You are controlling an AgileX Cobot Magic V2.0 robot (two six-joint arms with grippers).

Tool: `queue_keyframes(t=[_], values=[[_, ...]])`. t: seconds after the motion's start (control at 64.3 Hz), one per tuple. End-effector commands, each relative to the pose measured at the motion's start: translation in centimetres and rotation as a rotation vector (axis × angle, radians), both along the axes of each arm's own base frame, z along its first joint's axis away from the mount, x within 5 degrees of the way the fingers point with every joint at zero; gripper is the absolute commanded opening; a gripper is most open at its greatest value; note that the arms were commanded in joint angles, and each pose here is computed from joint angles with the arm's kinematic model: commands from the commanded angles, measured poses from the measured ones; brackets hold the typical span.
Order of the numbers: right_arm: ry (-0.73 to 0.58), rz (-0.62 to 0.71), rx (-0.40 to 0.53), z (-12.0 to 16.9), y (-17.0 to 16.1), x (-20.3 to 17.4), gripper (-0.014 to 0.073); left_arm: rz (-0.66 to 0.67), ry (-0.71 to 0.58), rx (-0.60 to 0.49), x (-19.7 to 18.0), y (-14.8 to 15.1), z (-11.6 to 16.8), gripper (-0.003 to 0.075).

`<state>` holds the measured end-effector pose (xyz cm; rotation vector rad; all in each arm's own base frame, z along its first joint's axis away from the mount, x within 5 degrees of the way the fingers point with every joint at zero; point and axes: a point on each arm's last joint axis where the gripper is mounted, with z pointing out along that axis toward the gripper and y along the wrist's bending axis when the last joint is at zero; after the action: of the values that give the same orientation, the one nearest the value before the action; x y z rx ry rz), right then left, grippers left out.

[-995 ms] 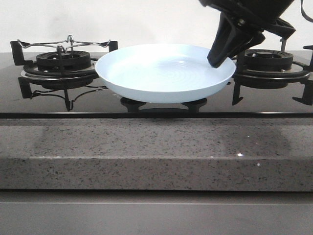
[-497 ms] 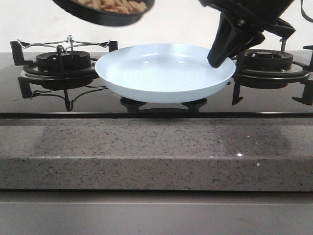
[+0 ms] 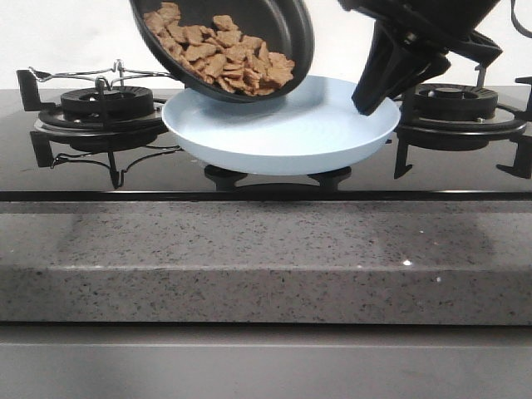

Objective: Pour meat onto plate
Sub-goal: 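Tilt the pan with the left gripper to tip meat onto the plate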

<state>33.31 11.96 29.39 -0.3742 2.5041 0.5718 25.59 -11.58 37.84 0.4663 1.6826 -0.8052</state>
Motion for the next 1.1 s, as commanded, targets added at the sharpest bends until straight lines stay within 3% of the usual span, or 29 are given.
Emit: queue_keyframes(t=[0.0, 0.668, 0.808, 1.088], values=[[-0.092, -0.012, 0.047, 2.7, -0.1, -0.5, -0.0105, -0.014, -0.135, -0.037, -1.8, -0.5, 3.0, -0.0020], [-0.092, -0.012, 0.047, 2.7, -0.1, -0.5, -0.0105, -0.196, -0.759, 0.369, -4.9, -3.1, 4.3, -0.0020], [-0.092, -0.012, 0.047, 2.7, -0.1, -0.5, -0.0105, -0.227, -0.821, 0.390, -5.2, -3.2, 4.4, -0.0020], [-0.092, -0.012, 0.047, 2.7, -0.1, -0.5, -0.0105, -0.223, -0.826, 0.396, -5.2, -3.2, 4.4, -0.0020]])
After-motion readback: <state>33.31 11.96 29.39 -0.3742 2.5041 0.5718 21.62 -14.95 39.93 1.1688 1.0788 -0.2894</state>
